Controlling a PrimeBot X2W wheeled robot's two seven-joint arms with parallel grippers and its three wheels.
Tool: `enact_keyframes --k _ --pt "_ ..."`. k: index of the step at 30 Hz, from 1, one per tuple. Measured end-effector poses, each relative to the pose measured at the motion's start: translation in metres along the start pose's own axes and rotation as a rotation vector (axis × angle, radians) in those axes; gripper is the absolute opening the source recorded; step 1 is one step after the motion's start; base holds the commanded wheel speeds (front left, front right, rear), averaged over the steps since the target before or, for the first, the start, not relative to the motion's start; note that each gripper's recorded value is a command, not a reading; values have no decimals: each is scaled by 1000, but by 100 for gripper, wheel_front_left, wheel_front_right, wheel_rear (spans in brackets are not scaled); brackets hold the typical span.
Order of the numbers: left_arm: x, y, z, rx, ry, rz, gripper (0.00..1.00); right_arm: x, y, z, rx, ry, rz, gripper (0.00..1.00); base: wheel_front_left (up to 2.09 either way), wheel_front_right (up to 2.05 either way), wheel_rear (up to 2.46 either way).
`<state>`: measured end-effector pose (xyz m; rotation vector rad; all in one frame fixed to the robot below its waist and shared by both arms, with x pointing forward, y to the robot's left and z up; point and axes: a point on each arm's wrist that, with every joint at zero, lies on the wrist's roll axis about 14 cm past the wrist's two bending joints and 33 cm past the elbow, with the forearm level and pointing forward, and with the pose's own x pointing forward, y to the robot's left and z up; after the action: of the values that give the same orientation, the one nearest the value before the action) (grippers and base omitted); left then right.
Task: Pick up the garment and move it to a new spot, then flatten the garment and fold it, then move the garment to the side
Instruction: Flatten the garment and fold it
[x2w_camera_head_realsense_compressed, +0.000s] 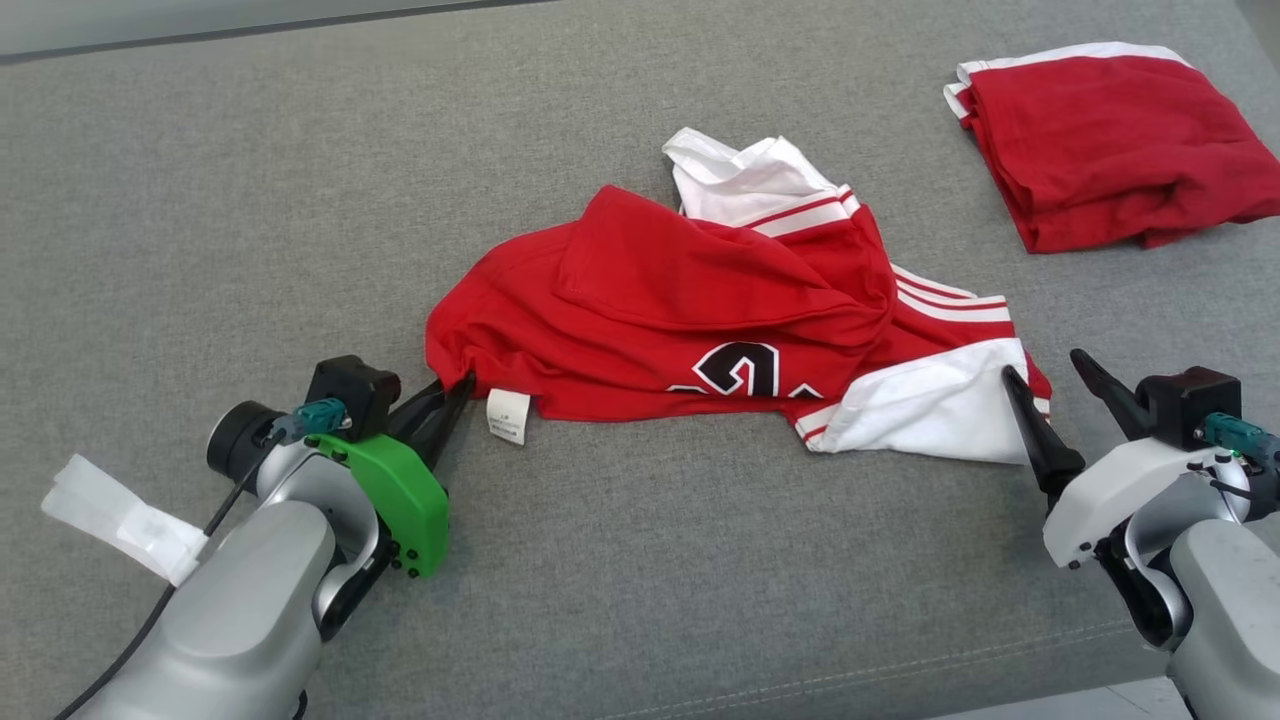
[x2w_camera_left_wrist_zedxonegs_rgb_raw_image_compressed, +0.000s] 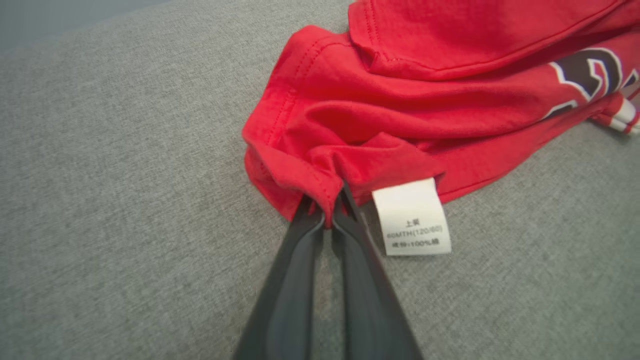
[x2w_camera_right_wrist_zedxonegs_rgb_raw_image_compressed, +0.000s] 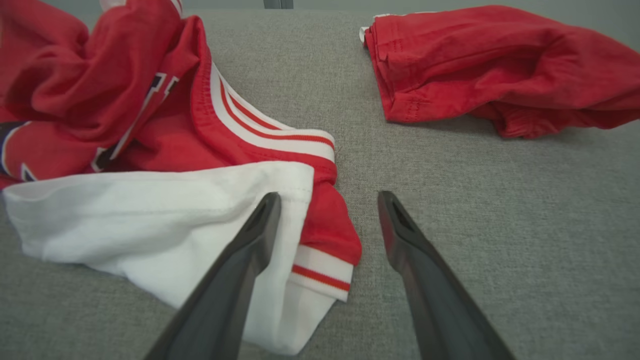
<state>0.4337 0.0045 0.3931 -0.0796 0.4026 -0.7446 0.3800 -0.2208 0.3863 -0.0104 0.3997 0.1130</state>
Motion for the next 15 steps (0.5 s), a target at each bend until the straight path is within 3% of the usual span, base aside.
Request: enact_keyframes --k 12,15 --pt "-12 6 12 -13 -53 25 0 20 26 0 -9 16 78 100 0 0 0" --pt "-17 10 15 -10 -65 38 0 21 31 -1 -2 23 92 84 0 0 0"
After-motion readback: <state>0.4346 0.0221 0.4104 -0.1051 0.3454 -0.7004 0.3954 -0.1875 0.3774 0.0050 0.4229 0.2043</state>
